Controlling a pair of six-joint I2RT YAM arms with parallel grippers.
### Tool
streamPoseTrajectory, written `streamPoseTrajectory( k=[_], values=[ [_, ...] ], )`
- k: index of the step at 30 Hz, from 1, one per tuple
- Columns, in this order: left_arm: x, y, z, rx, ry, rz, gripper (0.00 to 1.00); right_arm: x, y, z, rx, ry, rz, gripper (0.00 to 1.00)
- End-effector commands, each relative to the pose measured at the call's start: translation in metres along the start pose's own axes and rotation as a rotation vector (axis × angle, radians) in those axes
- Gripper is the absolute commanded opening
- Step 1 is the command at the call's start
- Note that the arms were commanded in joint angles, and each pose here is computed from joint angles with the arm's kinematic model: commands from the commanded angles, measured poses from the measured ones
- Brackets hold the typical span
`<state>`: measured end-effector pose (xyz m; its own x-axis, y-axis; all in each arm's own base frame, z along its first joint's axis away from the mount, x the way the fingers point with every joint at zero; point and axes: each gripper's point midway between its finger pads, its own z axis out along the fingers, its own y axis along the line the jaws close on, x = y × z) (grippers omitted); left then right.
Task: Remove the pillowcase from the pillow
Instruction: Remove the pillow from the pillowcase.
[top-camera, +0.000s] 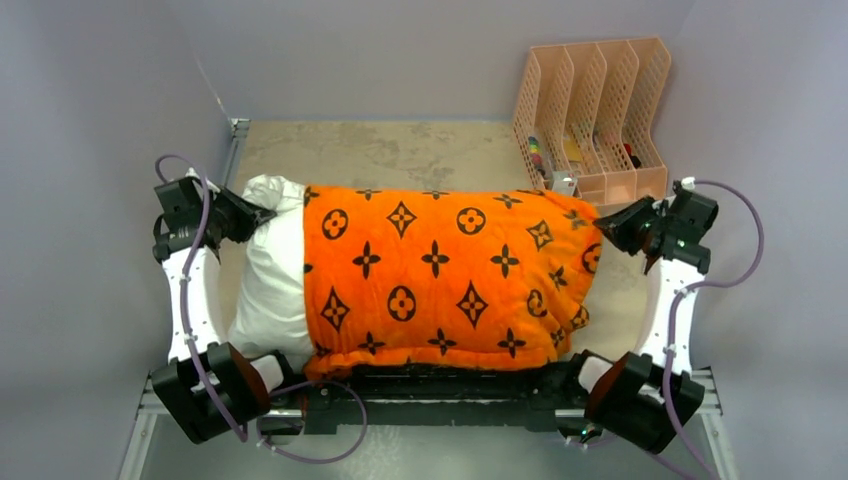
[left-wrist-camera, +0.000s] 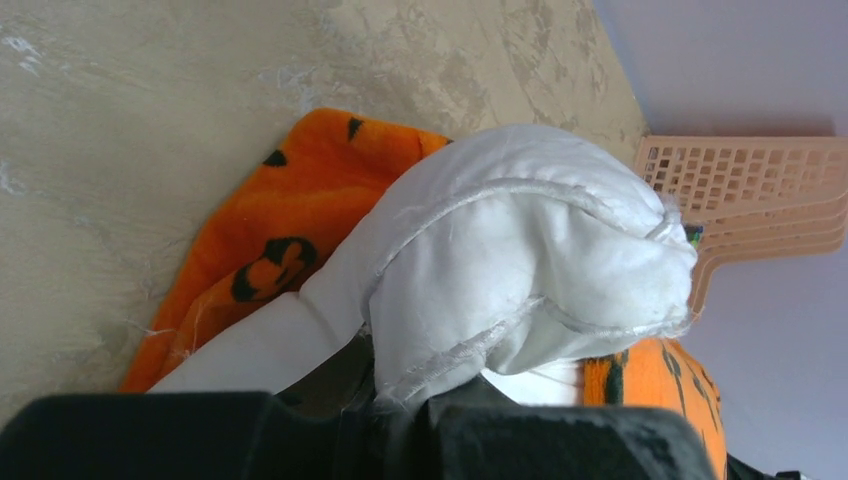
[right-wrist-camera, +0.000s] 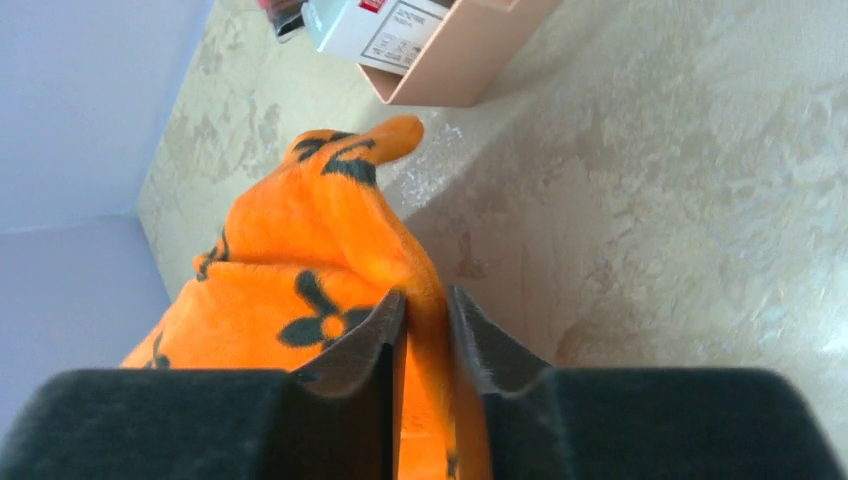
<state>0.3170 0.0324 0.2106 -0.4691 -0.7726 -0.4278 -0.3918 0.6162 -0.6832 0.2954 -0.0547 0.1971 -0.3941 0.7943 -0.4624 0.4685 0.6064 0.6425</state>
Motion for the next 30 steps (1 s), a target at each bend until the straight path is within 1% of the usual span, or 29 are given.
streamPoseTrajectory(
  k=[1,2,3,4,5,6,7,9,11,13,16,20,26,28,30],
  values=[
    [-0.04,-0.021,-0.007,0.14,-0.201,0.074,0.0,-0.036,0.042,-0.01,-0.153,-0.043,-0.188,0.4],
    [-0.035,-0.026,-0.007,0.155,-0.193,0.098,0.0,-0.035,0.048,-0.012,-0.143,-0.046,-0.238,0.55],
    [-0.029,-0.028,-0.007,0.157,-0.179,0.121,0.0,-0.036,0.059,-0.015,-0.128,-0.06,-0.296,0.62],
    [-0.024,-0.033,-0.007,0.168,-0.166,0.138,0.0,-0.034,0.071,-0.018,-0.123,-0.061,-0.343,0.64],
    [-0.019,-0.038,-0.007,0.184,-0.156,0.155,0.0,-0.028,0.09,-0.02,-0.151,-0.052,-0.389,0.67],
    [-0.016,-0.043,-0.007,0.198,-0.149,0.168,0.0,-0.018,0.11,-0.021,-0.189,-0.03,-0.434,0.68],
    [-0.014,-0.047,-0.008,0.206,-0.147,0.176,0.0,-0.006,0.129,-0.023,-0.233,0.002,-0.478,0.69],
    [-0.012,-0.056,-0.012,0.233,-0.154,0.189,0.0,0.028,0.173,-0.027,-0.375,0.085,-0.561,0.7],
    [-0.009,-0.068,-0.016,0.274,-0.154,0.197,0.0,0.082,0.216,-0.035,-0.521,0.2,-0.647,0.71],
    [-0.005,-0.081,-0.02,0.315,-0.144,0.214,0.0,0.128,0.248,-0.043,-0.588,0.25,-0.739,0.71],
    [0.004,-0.092,-0.022,0.346,-0.119,0.23,0.0,0.196,0.281,-0.052,-0.623,0.31,-0.882,0.71],
    [0.011,-0.105,-0.031,0.408,-0.091,0.247,0.0,0.257,0.322,-0.069,-0.665,0.304,-1.034,0.71],
    [0.024,-0.116,-0.043,0.462,-0.063,0.289,0.0,0.316,0.369,-0.091,-0.766,0.321,-1.095,0.72],
    [0.027,-0.12,-0.045,0.481,-0.05,0.298,0.0,0.339,0.377,-0.084,-0.756,0.339,-1.144,0.73],
    [0.027,-0.123,-0.049,0.487,-0.055,0.308,0.0,0.353,0.377,-0.069,-0.689,0.342,-1.18,0.72]
  ],
)
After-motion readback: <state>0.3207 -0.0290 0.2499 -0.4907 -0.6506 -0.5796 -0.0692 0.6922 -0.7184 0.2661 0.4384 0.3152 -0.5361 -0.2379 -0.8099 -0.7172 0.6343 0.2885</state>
